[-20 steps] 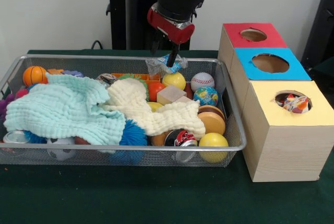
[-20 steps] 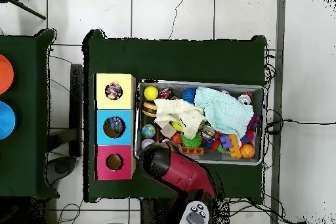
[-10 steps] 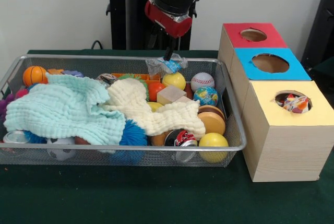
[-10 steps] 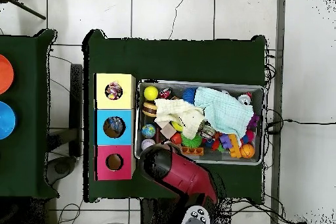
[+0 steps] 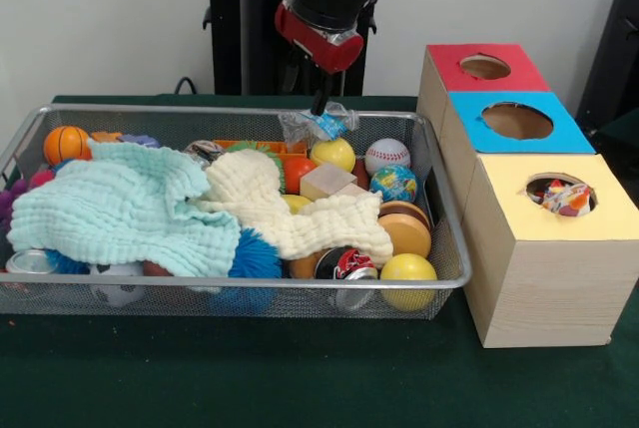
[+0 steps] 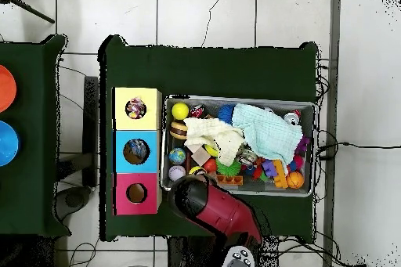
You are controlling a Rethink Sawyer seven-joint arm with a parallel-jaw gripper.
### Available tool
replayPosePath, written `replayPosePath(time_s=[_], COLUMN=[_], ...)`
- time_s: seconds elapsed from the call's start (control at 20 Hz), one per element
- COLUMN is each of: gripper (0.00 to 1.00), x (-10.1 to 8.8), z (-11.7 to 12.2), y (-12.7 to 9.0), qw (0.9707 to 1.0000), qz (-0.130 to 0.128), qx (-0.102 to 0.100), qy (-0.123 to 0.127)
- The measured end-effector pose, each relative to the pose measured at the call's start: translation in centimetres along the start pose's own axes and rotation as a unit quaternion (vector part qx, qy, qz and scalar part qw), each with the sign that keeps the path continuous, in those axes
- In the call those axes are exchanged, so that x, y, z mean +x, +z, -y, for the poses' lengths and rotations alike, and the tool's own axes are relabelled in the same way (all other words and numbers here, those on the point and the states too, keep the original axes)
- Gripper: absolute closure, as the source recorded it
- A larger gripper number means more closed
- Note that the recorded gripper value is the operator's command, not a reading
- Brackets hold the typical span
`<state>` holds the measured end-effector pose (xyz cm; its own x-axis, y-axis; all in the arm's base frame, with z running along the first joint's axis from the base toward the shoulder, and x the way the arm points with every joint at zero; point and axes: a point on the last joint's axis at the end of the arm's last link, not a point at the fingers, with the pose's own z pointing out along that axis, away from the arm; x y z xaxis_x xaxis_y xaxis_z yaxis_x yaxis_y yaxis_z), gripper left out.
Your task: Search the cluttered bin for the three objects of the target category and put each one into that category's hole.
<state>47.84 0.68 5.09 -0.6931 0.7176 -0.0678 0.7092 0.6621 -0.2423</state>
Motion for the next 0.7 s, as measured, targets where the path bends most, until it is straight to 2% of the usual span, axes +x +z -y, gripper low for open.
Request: replayPosePath(time_s=[0.3,0.7], gripper=[0.0,0.0], x=[1.6,0.8], z=[0.6,-0.1], y=[1.6,2.5], qw=[0.9999,0.9994], qz=[-0.01,0.032], qx=[0.006,-0.008], qy=[-0.002,-0.006])
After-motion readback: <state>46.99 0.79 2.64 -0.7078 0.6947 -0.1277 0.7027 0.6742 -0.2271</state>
